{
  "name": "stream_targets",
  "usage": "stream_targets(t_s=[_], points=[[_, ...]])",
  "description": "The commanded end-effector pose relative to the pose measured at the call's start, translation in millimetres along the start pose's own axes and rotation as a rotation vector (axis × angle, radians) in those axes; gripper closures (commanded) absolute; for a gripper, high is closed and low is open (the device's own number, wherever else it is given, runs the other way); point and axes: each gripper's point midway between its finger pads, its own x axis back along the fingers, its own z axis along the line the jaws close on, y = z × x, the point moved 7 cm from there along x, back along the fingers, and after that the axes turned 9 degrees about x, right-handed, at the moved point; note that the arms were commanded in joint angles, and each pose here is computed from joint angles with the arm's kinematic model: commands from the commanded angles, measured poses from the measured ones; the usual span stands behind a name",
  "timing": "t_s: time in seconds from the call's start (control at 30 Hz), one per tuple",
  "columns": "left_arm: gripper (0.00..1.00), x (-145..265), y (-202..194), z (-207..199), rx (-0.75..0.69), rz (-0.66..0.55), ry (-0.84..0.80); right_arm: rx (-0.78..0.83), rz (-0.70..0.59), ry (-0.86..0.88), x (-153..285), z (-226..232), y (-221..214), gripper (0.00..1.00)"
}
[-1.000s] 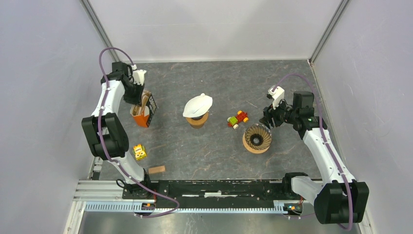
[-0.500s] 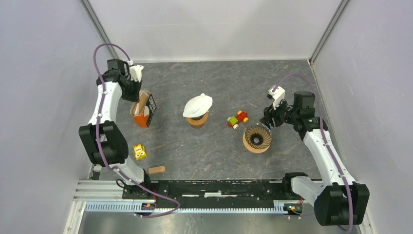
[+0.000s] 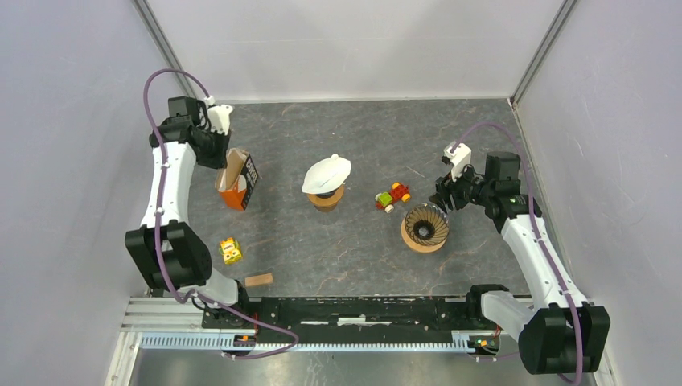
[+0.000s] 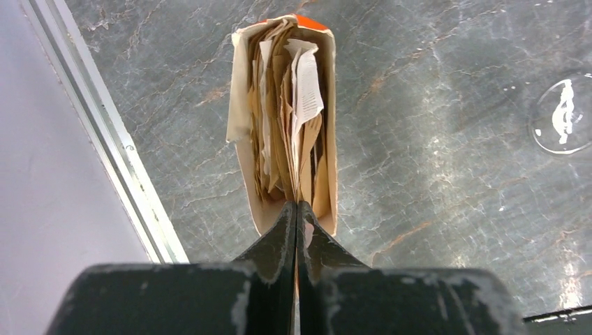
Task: Place the coffee filter in the dripper
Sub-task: Pick up the coffee filter from the coffee filter holder.
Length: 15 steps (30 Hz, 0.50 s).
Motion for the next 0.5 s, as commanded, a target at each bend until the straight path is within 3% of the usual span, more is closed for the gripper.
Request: stream_targets(t_s=[0.0,0.2,0.47], points=[[0.98,11,-5,-8,-0.021,-0.011,-0.056,0.013,-0.022,-0.010,0,-2,3,0.36],[0.96,-1,-8,-10,0.003,0.028,-0.083,0.016,-0.022,-0.013,1,-1,2,0.36],[0.81,-13,-8,-13,0.017,0.050,-0.124,0.015,-0.021,-0.012,0,-1,2,0.36]])
